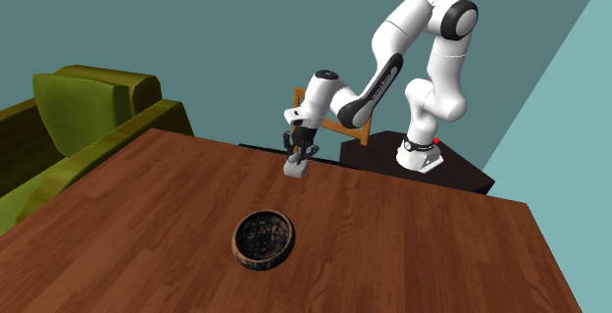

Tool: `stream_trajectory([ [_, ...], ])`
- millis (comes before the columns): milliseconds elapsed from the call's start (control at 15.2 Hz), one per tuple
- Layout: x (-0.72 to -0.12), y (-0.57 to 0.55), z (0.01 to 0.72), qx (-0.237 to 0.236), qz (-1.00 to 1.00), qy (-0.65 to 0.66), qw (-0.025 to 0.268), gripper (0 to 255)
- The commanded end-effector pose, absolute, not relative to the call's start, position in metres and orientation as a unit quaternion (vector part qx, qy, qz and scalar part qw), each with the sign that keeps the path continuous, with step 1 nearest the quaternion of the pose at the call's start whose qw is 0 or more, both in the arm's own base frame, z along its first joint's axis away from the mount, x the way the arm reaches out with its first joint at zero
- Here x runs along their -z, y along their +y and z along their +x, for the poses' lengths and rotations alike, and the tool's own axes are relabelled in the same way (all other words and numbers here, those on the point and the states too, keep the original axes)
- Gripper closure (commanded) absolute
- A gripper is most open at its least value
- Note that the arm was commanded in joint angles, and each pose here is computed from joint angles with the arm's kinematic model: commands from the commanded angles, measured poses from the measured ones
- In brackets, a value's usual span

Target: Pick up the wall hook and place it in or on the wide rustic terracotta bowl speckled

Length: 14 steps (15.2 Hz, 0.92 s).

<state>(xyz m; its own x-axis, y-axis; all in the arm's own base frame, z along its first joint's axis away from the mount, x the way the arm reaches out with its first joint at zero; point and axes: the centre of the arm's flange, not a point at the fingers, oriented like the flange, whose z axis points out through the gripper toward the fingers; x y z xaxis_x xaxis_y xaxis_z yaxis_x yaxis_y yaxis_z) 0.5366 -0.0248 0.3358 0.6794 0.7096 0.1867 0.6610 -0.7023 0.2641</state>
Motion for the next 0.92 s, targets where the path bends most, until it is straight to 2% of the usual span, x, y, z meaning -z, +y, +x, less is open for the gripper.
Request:
stream_trajectory([
  [0, -0.348, -0.024, 0.537, -0.139, 0.912, 0.376, 0.088, 255],
  [858, -0.416, -0.024, 0.537, -0.139, 0.912, 0.376, 0.088, 255],
])
